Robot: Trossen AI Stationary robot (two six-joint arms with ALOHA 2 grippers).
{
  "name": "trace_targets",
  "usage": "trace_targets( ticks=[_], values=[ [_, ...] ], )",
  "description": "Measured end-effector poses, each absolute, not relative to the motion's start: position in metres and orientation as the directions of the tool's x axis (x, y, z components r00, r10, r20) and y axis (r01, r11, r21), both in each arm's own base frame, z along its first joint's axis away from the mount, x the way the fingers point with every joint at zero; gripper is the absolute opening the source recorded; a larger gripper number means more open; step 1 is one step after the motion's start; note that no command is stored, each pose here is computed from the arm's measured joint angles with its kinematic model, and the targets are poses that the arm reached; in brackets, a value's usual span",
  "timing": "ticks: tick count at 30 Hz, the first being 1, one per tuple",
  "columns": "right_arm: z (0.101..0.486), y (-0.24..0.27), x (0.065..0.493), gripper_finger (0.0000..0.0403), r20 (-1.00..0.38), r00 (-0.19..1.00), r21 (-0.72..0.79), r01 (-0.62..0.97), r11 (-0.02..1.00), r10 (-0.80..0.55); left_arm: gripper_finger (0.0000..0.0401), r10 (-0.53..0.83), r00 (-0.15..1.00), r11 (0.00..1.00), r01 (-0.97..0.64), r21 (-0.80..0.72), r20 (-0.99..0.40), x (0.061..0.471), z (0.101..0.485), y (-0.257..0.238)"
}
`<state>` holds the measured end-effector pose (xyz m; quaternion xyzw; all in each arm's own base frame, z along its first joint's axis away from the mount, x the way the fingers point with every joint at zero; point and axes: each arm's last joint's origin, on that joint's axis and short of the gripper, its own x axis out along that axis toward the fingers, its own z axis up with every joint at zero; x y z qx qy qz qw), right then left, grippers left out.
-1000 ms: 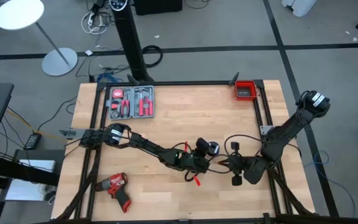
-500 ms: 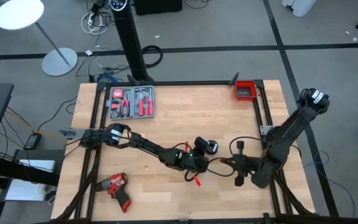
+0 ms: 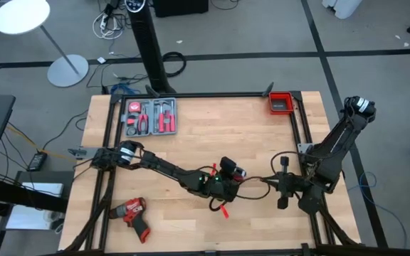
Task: Coil cords
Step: Coil the red wire onto the spool
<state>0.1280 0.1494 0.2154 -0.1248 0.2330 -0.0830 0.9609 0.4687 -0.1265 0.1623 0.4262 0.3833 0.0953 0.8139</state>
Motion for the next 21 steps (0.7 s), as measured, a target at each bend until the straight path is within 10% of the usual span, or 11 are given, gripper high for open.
trace_targets(
  ticks=[21],
  values=[
    [0.231,0.145,0.105,0.0,-0.306,0.925,-0.328,0.118,0.937,-0.223,0.0,0.488,0.689,0.65,0.121,0.75,-0.535,0.472,0.24,-0.149]
  ],
)
